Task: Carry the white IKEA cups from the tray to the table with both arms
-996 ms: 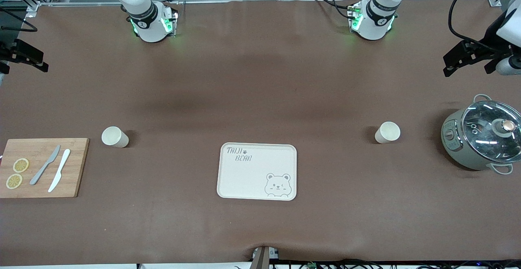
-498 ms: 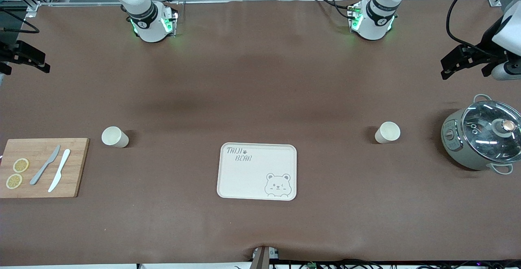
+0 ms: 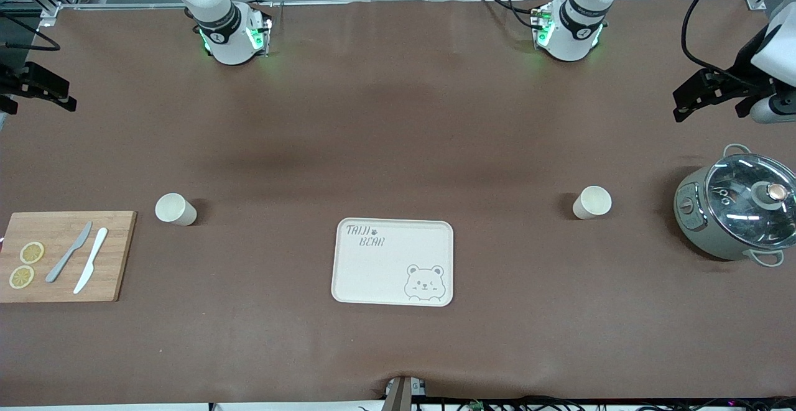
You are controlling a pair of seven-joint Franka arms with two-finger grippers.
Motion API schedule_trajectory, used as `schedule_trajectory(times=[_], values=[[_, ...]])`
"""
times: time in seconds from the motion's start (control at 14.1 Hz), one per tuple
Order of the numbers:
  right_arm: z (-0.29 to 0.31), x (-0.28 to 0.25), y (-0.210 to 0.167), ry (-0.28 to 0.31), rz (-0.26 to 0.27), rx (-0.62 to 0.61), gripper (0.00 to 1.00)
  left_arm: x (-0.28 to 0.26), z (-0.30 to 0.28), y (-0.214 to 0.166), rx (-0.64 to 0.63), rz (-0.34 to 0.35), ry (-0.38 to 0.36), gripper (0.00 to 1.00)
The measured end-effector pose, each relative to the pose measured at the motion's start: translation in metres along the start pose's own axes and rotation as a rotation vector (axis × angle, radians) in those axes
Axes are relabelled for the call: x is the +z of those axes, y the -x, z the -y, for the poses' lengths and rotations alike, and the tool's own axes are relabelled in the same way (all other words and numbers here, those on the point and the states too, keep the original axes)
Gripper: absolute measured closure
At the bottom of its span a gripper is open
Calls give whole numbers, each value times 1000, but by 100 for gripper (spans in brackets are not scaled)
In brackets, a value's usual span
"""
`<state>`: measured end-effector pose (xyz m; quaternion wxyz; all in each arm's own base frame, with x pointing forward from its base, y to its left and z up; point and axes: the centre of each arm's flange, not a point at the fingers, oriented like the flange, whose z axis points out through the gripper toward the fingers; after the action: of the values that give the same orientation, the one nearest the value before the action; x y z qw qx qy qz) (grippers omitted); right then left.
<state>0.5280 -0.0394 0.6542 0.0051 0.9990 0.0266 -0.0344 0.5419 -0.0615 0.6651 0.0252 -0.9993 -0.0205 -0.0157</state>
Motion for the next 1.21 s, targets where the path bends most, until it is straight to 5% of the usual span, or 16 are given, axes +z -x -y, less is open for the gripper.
schedule_trajectory(times=[1.21], values=[[0,1,0,0,1,0,0,8,-1,-8,0,-1,0,0]])
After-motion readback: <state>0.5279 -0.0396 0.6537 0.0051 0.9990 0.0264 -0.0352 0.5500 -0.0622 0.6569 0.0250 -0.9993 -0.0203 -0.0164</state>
